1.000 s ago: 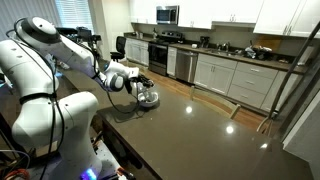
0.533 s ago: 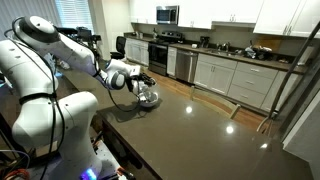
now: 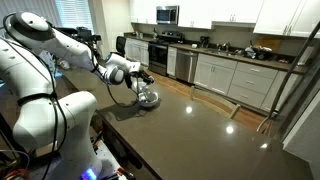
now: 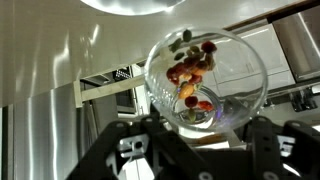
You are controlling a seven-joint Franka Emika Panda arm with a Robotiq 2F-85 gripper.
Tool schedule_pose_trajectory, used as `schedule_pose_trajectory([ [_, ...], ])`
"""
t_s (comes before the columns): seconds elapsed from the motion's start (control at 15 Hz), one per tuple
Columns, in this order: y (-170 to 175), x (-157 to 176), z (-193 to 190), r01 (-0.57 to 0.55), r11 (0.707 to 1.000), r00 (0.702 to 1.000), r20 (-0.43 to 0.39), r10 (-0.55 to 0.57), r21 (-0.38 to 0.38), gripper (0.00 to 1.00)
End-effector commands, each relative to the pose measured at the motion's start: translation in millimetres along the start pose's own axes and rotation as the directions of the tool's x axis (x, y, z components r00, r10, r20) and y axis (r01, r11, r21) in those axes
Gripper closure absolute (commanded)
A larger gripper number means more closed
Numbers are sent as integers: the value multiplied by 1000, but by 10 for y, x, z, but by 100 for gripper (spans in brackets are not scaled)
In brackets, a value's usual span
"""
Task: Pour the contents of the glass cup into the bowl
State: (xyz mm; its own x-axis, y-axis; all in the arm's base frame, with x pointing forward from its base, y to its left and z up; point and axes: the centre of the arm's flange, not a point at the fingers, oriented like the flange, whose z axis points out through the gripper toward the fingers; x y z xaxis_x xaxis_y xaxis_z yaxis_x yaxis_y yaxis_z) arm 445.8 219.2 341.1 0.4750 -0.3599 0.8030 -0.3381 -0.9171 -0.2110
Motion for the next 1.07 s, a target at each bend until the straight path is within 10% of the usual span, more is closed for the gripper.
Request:
schedule_pose_trajectory([
  [0.0, -16, 24, -54, 18, 1000, 1000, -3, -18, 4, 58],
  [1.0, -6, -253, -9, 90, 996, 990, -110, -90, -4, 58],
])
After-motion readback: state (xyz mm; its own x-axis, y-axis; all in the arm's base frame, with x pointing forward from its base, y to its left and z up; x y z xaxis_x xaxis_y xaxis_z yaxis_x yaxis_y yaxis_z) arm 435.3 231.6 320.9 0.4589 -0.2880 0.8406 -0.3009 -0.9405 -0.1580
